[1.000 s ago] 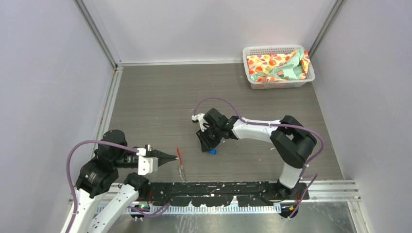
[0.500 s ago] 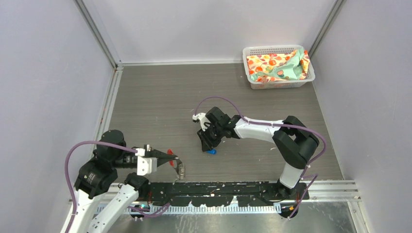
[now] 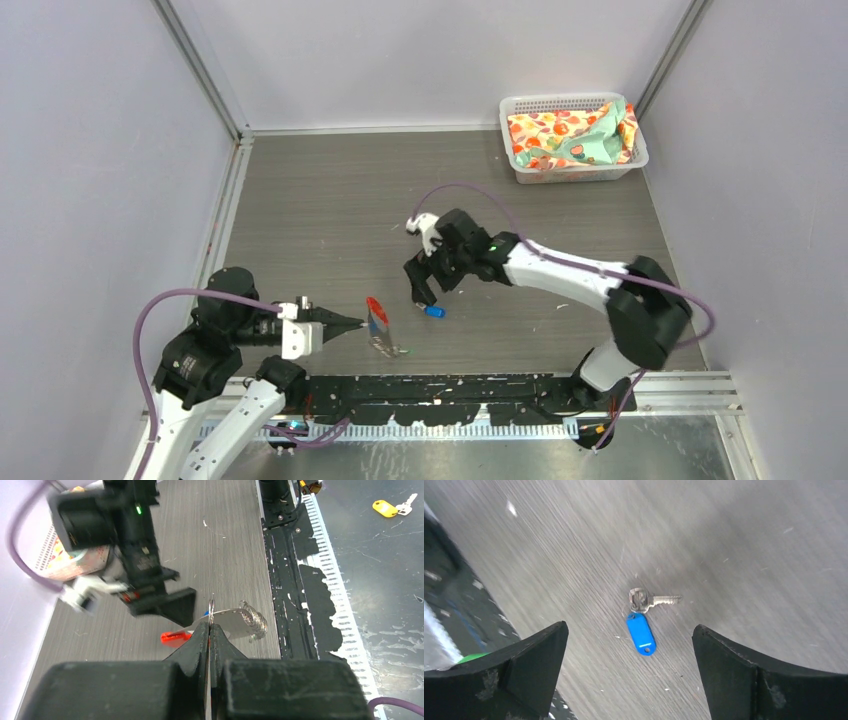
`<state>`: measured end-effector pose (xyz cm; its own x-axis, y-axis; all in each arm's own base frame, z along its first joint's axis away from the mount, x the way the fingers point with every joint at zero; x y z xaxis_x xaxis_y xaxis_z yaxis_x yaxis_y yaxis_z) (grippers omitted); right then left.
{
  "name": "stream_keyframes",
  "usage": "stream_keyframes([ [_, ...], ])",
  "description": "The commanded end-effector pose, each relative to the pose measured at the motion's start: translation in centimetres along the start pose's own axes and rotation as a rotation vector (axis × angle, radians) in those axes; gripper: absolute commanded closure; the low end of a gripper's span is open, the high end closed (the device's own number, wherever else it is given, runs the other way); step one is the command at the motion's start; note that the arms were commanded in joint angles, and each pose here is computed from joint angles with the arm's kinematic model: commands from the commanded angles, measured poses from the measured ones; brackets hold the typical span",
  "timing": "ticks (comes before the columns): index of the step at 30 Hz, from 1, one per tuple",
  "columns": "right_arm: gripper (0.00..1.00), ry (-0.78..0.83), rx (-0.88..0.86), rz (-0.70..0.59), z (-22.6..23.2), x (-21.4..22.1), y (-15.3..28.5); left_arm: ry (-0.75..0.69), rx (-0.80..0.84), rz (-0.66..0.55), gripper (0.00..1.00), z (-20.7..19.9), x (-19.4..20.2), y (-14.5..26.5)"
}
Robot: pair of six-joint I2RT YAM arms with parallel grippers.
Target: Put the keys on the keyring
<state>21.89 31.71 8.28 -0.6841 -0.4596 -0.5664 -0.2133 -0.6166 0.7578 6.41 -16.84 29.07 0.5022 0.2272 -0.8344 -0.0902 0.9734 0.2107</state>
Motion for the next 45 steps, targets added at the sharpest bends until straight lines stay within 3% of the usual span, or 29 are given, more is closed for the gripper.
stream_keyframes([
  [1, 0.00, -0.234, 0.015, -0.415, -0.5, -8.7, 7.5, -0.041, -0.015, -0.042, 1.00, 0.9, -2.0, 0.3],
  [5, 0.00, -0.331, 0.035, -0.312, -1.6, -6.0, 6.1, -0.042, -0.017, -0.045, 1.00, 0.8, -2.3, 0.4],
  [8, 0.00, -0.260, 0.056, -0.228, -1.6, -3.2, 4.7, -0.039, -0.023, -0.043, 1.00, 0.9, -2.5, 0.6],
  [12, 0.00, -0.102, 0.290, -0.249, -2.5, -2.7, 5.3, -0.028, -0.036, -0.051, 1.00, 1.3, -2.6, 0.5],
  [17, 0.02, -0.089, 0.226, -0.278, -1.4, -2.0, 4.5, -0.019, -0.051, -0.057, 1.00, 1.6, -2.9, 0.5],
  [21, 0.38, -0.001, 0.287, -0.148, -0.6, 0.2, 1.7, 0.000, -0.047, -0.062, 1.00, 1.3, -3.0, 0.5],
  [22, 0.41, 0.011, 0.289, -0.120, -0.3, 0.6, 1.0, 0.001, -0.048, -0.064, 1.00, 1.3, -3.0, 0.6],
  [32, 0.35, 0.116, 0.258, -0.078, 2.3, 1.2, -2.1, 0.008, -0.056, -0.069, 1.00, 1.3, -3.3, 0.7],
  [40, 0.48, 0.151, 0.276, -0.071, 2.0, 0.7, -3.2, 0.014, -0.055, -0.076, 1.00, 1.3, -3.4, 0.6],
  [45, 0.50, 0.153, 0.251, -0.043, 2.2, 1.3, -4.0, 0.011, -0.062, -0.068, 1.00, 1.3, -3.6, 0.8],
])
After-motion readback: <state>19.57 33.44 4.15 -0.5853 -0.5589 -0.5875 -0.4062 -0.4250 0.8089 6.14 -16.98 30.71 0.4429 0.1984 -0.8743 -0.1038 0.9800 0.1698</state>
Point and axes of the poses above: each gripper's point midway between its finger pads, its own y axis back along the fingers, its own z axis along the line the jaws close on, x = y × z, the point moved 1 cm from there along y, back along the fingers, and after that the axes turned 8 degrees about -y, right-handed, at the moved point
